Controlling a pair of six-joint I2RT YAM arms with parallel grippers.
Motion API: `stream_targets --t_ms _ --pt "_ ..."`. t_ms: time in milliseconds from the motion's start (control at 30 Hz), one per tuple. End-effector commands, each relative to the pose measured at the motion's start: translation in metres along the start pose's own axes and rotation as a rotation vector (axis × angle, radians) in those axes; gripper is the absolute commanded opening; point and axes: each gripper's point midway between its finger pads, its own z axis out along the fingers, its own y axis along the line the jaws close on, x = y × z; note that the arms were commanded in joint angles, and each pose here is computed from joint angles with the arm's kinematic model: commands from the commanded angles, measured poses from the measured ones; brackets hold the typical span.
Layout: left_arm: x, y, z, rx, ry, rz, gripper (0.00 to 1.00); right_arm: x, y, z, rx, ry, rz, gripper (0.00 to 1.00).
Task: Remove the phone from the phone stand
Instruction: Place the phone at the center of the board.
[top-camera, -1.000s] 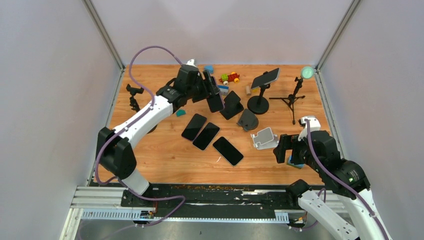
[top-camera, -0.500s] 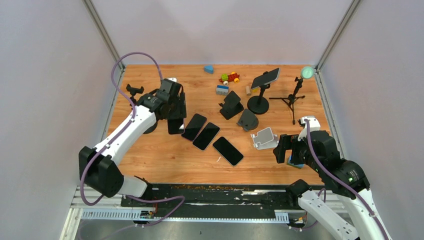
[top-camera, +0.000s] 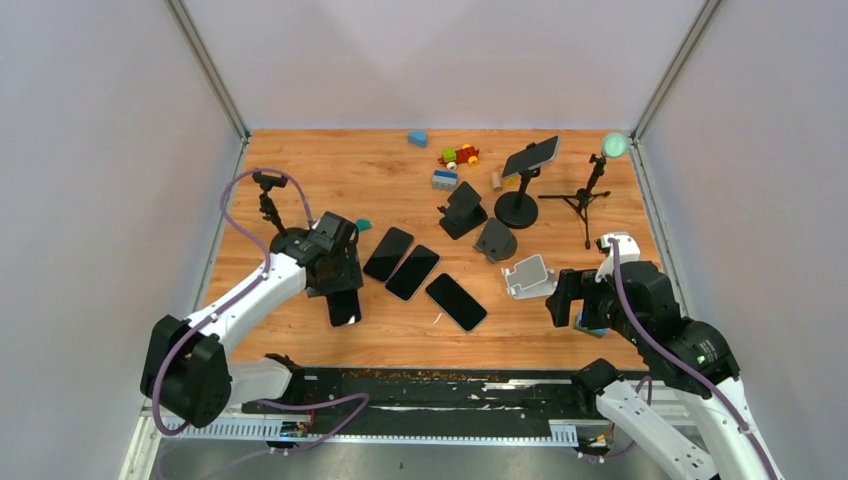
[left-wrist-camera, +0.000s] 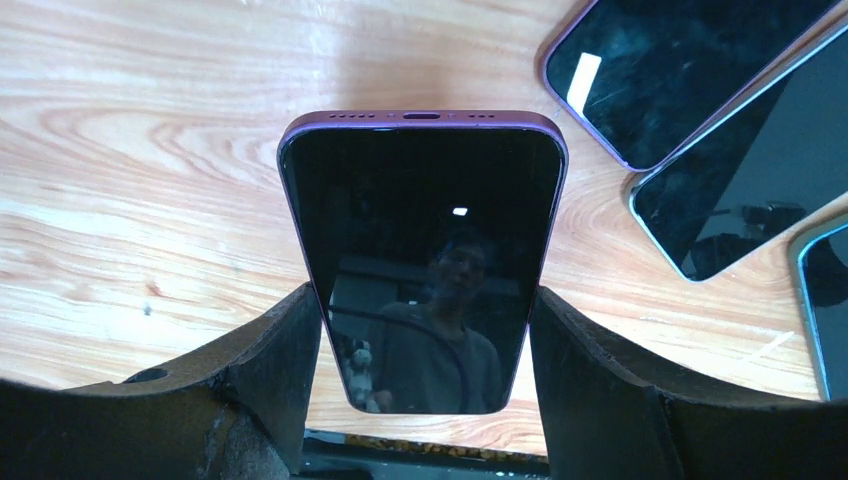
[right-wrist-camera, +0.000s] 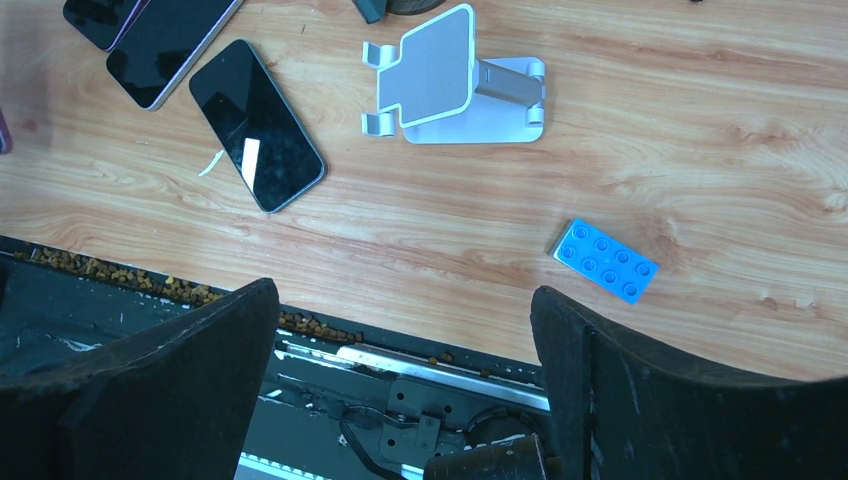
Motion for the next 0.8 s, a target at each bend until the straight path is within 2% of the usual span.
stream_targets --t_ms 0,300,533,767 --pt "-0.003 -0.017 0.009 0.081 -0.035 -0.116 0.16 -0.009 0.003 0.001 -0.013 -0.033 0.012 0.98" --pt "0.027 -0.001 0.045 -0.008 0.023 -0.151 0.22 -0.009 0.003 0.000 -0.014 -0.039 0.014 0.98" --pt "0.033 0.002 0.054 -0.040 0.047 -0.154 0.53 -0.009 0.003 0.001 -0.013 -0.032 0.012 0.98" --pt "0.030 0.009 0.049 -0.069 0.029 -0.161 0.77 -0.009 0.003 0.001 -0.012 -0.031 0.012 0.98"
